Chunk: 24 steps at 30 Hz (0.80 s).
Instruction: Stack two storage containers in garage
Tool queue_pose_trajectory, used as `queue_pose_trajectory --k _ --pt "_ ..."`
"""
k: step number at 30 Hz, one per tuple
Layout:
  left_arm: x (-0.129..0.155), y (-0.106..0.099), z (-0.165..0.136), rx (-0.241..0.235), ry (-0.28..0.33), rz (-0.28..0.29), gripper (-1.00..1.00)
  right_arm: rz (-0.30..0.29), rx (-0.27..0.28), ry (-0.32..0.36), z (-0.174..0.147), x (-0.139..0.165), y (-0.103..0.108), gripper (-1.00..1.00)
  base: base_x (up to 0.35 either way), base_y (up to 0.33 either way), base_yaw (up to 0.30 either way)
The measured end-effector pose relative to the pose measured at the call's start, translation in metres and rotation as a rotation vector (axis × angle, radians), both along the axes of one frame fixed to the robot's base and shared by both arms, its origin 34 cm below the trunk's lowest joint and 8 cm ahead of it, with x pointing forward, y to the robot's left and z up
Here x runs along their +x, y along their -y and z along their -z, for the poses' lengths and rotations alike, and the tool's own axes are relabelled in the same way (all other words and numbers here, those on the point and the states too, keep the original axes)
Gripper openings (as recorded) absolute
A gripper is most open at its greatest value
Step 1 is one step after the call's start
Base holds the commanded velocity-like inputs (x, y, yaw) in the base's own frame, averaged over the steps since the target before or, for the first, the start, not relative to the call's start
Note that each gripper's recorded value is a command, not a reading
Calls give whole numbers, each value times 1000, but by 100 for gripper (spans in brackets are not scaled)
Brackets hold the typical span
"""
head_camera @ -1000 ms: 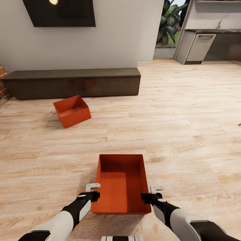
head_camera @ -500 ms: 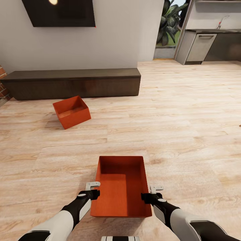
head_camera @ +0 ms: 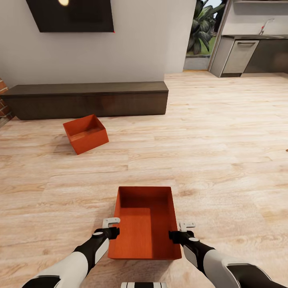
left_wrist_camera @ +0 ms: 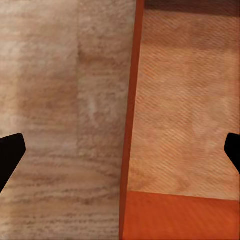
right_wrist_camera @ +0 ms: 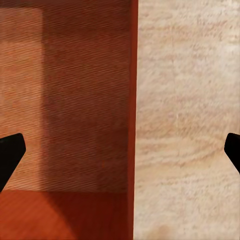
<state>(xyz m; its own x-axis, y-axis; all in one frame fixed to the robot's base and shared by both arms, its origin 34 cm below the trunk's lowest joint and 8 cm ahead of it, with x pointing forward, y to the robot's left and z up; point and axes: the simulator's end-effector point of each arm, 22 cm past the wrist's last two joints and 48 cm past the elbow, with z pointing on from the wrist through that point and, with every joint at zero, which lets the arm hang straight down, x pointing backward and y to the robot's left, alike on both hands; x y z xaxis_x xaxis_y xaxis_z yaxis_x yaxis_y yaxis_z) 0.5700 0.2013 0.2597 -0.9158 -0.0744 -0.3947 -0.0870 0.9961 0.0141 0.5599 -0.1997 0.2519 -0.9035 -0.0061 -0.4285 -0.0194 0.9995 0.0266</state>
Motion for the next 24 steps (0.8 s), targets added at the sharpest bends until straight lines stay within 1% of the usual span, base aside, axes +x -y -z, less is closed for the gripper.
queue_pose_trajectory --k 24 --pt "0 1 0 -6 -2 -6 100 0 -1 0 0 0 1 100 0 0 0"
